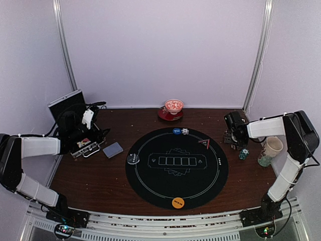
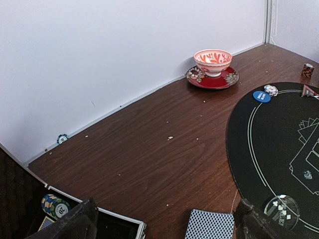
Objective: Distribute texas hold em gaming equipment
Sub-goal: Pick up the pile of poker chips from the pile of poker chips.
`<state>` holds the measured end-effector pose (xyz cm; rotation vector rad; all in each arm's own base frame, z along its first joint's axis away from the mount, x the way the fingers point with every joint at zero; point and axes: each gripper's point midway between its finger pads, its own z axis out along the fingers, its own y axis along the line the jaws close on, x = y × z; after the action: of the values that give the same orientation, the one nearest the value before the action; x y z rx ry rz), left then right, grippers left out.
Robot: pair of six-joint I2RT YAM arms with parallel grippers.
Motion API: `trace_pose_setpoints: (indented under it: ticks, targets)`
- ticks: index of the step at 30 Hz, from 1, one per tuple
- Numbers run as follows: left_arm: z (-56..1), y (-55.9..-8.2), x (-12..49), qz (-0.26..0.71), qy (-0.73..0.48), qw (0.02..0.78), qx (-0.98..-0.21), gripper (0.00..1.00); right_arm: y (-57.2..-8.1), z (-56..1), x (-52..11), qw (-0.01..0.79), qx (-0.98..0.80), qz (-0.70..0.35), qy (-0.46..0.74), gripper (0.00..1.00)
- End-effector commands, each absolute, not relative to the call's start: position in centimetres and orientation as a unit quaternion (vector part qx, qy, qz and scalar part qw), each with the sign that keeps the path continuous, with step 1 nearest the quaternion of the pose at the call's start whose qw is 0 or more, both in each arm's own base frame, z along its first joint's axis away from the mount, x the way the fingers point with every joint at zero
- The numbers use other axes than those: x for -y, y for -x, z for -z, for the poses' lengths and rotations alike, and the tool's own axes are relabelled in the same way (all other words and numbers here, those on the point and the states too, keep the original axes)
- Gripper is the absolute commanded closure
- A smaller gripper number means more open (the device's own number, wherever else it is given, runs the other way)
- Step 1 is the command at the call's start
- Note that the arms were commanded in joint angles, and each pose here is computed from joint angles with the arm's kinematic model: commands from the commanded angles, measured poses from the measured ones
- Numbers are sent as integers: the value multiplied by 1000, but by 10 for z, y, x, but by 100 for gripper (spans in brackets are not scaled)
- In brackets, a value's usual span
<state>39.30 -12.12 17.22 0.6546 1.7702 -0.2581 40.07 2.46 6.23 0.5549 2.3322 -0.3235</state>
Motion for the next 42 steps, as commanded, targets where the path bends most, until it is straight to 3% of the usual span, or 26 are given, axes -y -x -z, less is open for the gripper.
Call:
trace_pose_setpoints:
  ticks: [1,15,24,42]
  targets:
    - [-189,-397,124,109,-285,601,-739,2,-400,-55,-20,348,-902,128,-221,29]
    - [-190,-396,124,109,-286,601,-738,2,-400,-50,-18,343,-903,134,-222,31]
    - [-191,-396,124,109,-285,602,-738,2,-400,-50,-18,344,-903,133,-222,41]
    - [-190,-397,123,109,-284,601,-739,2,-400,-48,-17,341,-903,136,-221,51]
